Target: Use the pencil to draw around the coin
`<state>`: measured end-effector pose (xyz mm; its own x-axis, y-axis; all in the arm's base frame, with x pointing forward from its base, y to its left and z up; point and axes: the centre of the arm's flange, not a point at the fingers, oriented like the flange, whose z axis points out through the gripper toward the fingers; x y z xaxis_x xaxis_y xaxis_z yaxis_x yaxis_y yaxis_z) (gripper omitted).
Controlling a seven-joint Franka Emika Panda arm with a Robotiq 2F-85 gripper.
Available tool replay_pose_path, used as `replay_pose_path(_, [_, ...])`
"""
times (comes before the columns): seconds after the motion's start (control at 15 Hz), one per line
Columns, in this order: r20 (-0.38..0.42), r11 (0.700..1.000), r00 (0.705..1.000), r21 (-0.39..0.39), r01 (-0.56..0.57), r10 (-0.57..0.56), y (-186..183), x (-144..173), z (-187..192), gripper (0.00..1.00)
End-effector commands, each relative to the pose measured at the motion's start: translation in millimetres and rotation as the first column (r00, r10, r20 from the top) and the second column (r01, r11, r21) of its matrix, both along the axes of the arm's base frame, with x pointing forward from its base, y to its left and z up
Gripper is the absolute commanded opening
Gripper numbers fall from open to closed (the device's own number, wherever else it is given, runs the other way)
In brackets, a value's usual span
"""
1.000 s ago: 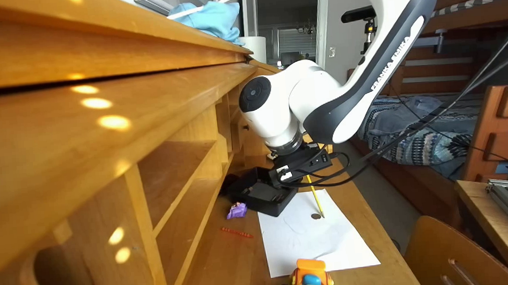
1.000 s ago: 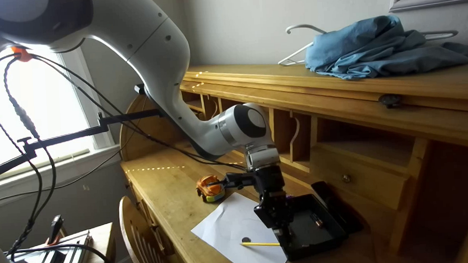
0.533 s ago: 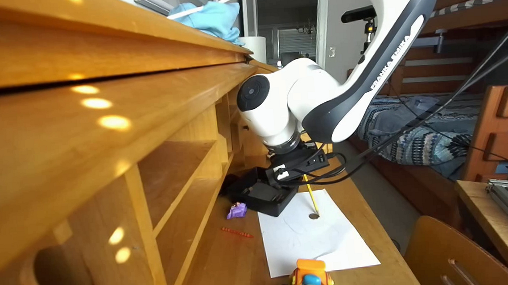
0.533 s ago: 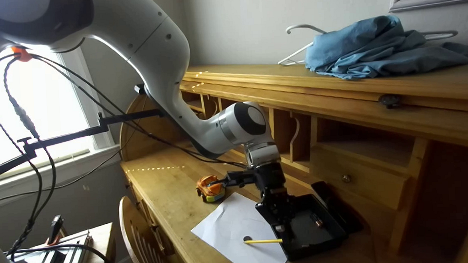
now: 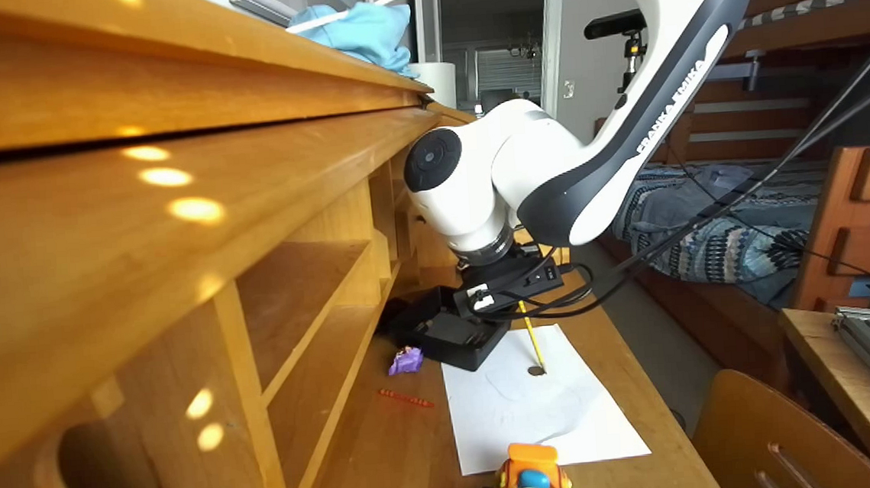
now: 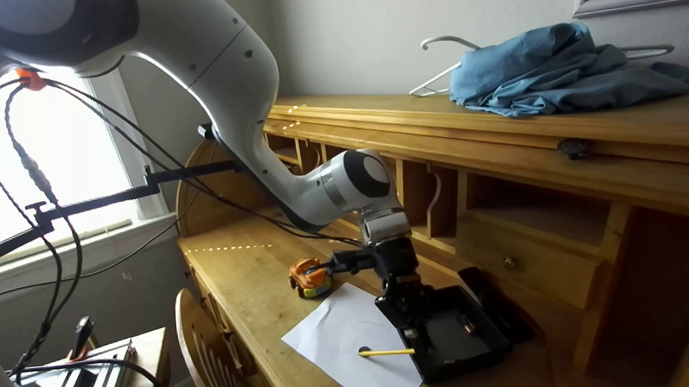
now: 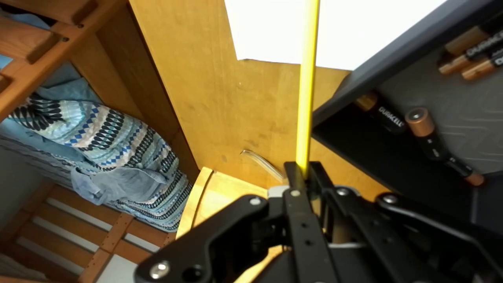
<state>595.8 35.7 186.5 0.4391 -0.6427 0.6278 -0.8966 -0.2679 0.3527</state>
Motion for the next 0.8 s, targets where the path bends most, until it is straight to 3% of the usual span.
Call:
replay_pose_path(0.0, [0.014, 0.999, 1.0, -0.038, -0.009, 0.009, 6.4, 4.3, -2.3, 0.02])
replay_pose_path(0.73, [0.013, 0.999, 1.0, -0.043, -0.022, 0.023, 14.6, 8.0, -4.1, 0.02])
